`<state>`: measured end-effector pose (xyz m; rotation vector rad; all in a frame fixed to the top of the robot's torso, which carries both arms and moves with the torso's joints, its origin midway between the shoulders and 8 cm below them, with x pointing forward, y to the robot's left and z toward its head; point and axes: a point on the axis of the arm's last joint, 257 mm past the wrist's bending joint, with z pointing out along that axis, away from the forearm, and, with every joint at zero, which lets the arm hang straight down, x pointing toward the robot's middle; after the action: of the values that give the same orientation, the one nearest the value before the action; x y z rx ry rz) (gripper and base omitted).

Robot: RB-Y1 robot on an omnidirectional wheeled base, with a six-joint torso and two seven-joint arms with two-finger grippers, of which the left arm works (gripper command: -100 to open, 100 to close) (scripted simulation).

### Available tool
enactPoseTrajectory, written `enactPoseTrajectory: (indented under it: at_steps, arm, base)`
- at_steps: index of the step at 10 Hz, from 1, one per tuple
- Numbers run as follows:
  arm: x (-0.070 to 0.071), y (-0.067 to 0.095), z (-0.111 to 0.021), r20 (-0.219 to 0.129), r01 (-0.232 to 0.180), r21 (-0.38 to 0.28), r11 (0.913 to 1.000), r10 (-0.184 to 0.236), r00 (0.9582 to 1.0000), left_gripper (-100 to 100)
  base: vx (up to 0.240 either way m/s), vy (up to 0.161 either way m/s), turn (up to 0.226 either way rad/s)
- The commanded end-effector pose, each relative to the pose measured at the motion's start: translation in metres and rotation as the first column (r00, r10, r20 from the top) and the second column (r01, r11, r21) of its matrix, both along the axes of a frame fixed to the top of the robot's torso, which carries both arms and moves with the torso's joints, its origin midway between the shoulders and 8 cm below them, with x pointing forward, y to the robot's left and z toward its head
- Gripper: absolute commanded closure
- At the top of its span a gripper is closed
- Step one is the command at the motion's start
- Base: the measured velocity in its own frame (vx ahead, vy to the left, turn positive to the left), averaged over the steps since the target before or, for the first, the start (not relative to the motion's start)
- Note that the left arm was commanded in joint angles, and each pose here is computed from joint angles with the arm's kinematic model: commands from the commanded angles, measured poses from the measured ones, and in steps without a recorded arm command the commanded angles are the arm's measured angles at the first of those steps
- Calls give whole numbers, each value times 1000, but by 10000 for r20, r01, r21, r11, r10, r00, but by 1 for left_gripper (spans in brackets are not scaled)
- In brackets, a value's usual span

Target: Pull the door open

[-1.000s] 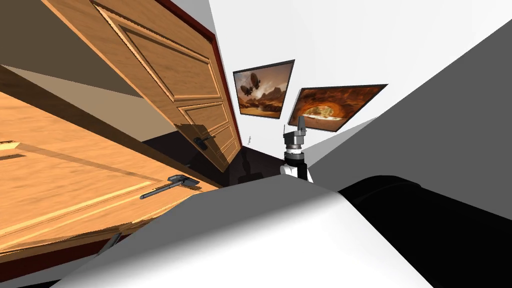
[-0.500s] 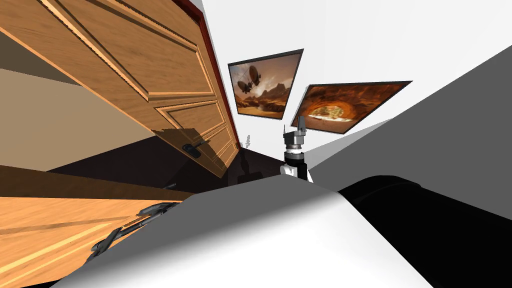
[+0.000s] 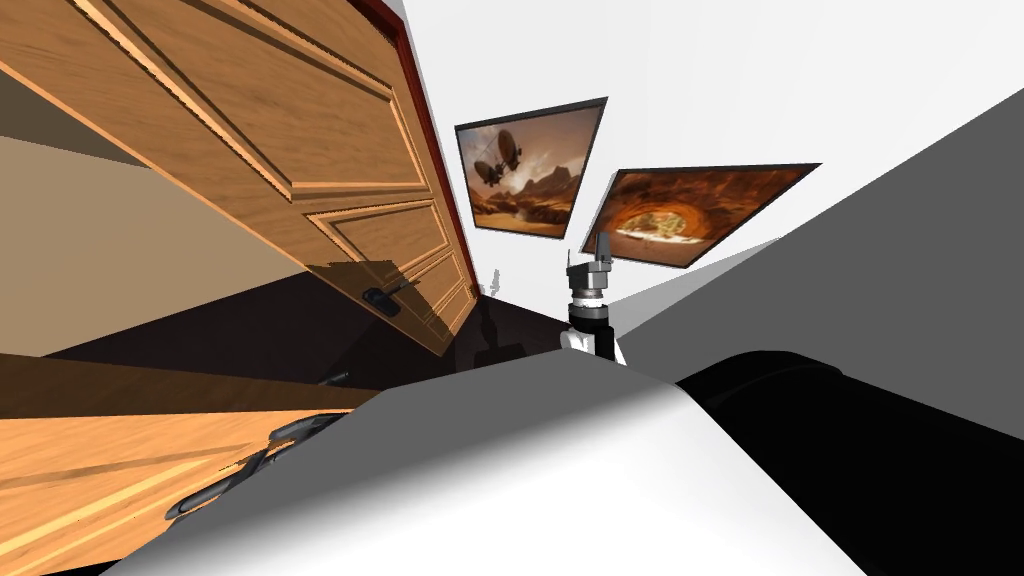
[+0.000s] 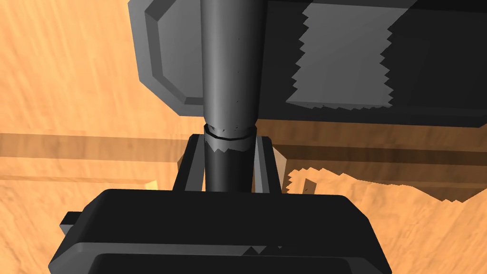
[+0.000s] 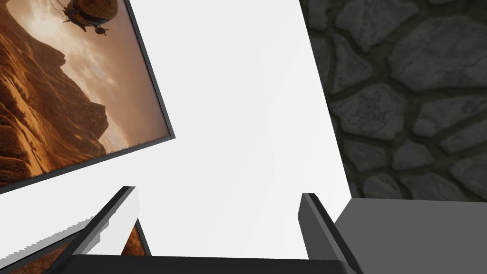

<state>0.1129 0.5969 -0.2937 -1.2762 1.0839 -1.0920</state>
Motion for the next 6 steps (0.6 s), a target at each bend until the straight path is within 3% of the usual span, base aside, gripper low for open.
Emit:
enactPoseTrajectory:
  at_steps: [1, 2, 3, 6]
  arm:
    - [-1, 0, 0, 0, -14, 2, 10000, 14, 10000, 100]
    - [-1, 0, 0, 0, -14, 2, 10000, 14, 10000, 100]
    - [-2, -8, -1, -40, 262, 1, 9997, -262, 9996, 100]
    - [-4, -21, 0, -57, 706, 9, 9975, -706, 9975, 100]
  base:
    - [-9, -3, 10]
    - [0, 0, 0]
    - [-113, 3, -2]
    - [-182, 30, -10]
